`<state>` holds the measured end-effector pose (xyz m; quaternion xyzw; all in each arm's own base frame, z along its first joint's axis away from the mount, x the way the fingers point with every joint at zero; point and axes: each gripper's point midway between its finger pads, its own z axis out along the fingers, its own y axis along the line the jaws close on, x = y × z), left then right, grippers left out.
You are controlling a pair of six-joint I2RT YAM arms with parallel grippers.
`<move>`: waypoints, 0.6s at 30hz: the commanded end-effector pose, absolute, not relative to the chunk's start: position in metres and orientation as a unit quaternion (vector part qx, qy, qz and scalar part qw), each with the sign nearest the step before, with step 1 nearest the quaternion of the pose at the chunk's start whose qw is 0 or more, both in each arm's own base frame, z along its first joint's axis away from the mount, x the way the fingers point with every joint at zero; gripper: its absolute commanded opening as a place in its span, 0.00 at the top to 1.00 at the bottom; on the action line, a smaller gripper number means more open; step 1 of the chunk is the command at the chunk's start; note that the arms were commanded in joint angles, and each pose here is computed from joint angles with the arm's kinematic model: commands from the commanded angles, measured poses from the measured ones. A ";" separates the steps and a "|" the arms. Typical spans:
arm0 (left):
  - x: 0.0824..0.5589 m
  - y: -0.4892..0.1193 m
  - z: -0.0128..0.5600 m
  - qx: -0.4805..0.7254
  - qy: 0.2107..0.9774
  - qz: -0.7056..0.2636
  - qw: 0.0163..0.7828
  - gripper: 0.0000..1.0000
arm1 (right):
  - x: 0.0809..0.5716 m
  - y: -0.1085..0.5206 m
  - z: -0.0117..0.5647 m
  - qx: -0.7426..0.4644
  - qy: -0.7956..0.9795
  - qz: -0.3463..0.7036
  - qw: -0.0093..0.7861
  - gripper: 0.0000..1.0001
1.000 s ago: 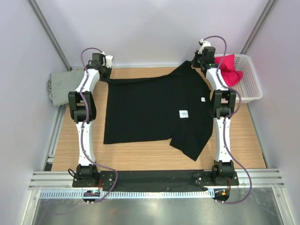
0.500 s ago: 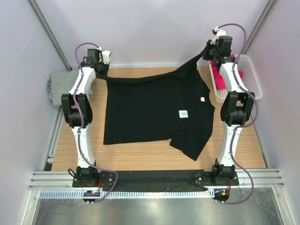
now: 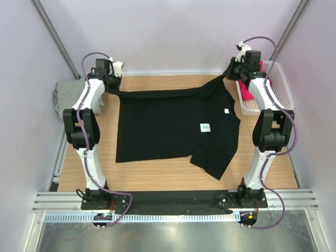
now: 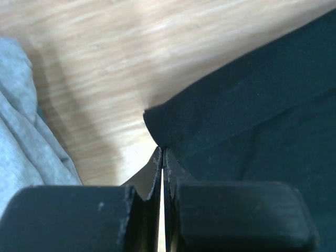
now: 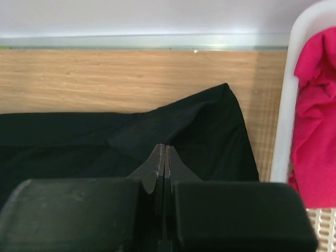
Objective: Fold and stack the t-shirts
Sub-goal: Fold the tshirt
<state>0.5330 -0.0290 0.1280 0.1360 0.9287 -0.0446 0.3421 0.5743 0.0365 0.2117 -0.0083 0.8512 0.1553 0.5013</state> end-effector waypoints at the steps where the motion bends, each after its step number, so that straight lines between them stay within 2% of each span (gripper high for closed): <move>1: 0.526 -0.024 0.168 0.144 0.913 -0.040 0.380 1.00 | 0.554 0.040 0.269 -0.024 0.822 0.158 0.546 0.99; 5: 0.514 -0.007 0.173 0.132 0.915 -0.034 0.381 1.00 | 0.536 0.041 0.274 -0.025 0.824 0.158 0.543 0.99; 18: 0.475 -0.014 0.167 0.141 0.926 -0.058 0.346 1.00 | 0.477 0.043 0.262 -0.019 0.839 0.164 0.518 0.99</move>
